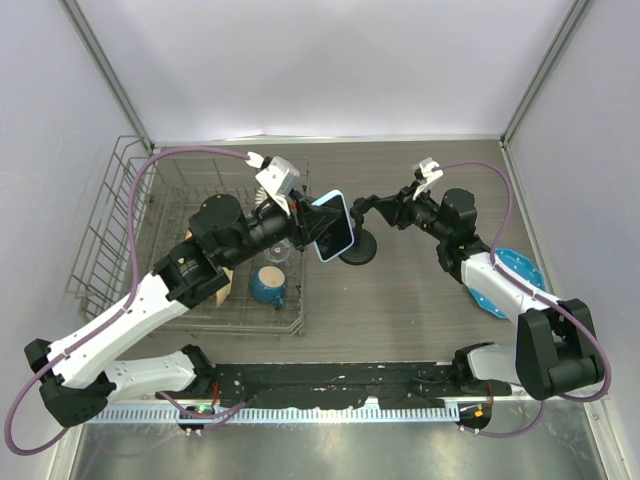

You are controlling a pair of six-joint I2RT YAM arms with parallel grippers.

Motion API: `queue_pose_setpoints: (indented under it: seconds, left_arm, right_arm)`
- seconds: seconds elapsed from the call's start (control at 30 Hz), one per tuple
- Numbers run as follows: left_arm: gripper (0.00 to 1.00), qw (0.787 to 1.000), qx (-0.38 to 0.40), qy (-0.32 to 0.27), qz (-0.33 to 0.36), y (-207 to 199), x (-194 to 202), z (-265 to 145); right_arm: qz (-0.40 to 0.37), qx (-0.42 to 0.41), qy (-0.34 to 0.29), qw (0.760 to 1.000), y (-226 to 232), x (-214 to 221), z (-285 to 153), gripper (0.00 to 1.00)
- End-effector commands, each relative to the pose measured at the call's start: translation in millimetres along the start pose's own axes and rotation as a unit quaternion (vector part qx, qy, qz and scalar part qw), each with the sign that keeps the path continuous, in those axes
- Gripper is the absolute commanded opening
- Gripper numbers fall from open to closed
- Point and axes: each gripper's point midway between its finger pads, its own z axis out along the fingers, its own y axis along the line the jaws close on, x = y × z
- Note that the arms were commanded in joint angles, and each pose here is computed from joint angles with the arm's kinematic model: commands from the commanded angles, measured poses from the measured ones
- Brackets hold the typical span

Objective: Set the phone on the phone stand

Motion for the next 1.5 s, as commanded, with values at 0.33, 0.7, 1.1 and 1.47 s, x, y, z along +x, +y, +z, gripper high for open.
queue_pose_setpoints:
  seconds: [0.33, 0.7, 1.1, 1.47]
  left_arm:
    - [0.0, 0.999, 0.023, -0.037, -0.013, -10, -16, 3]
    - [0.0, 0.999, 0.018, -0.022, -0.019, -7, -2, 5]
    - [0.0, 0.999, 0.021, -0.022, -0.024, -7, 5, 8]
    - [0.0, 0.999, 0.021, -0.014, -0.026, -5, 13, 12]
  right_arm:
    - [-0.022, -0.013, -0.033, 0.999, 4, -24, 7, 0.3]
    - [-0.03, -0.022, -0.04, 0.998, 9, -31, 5, 0.3]
    - [-0.031, -0.036, -0.043, 0.998, 12, -31, 8, 0.25]
    - [-0.033, -0.037, -0.047, 0.998, 11, -34, 9, 0.28]
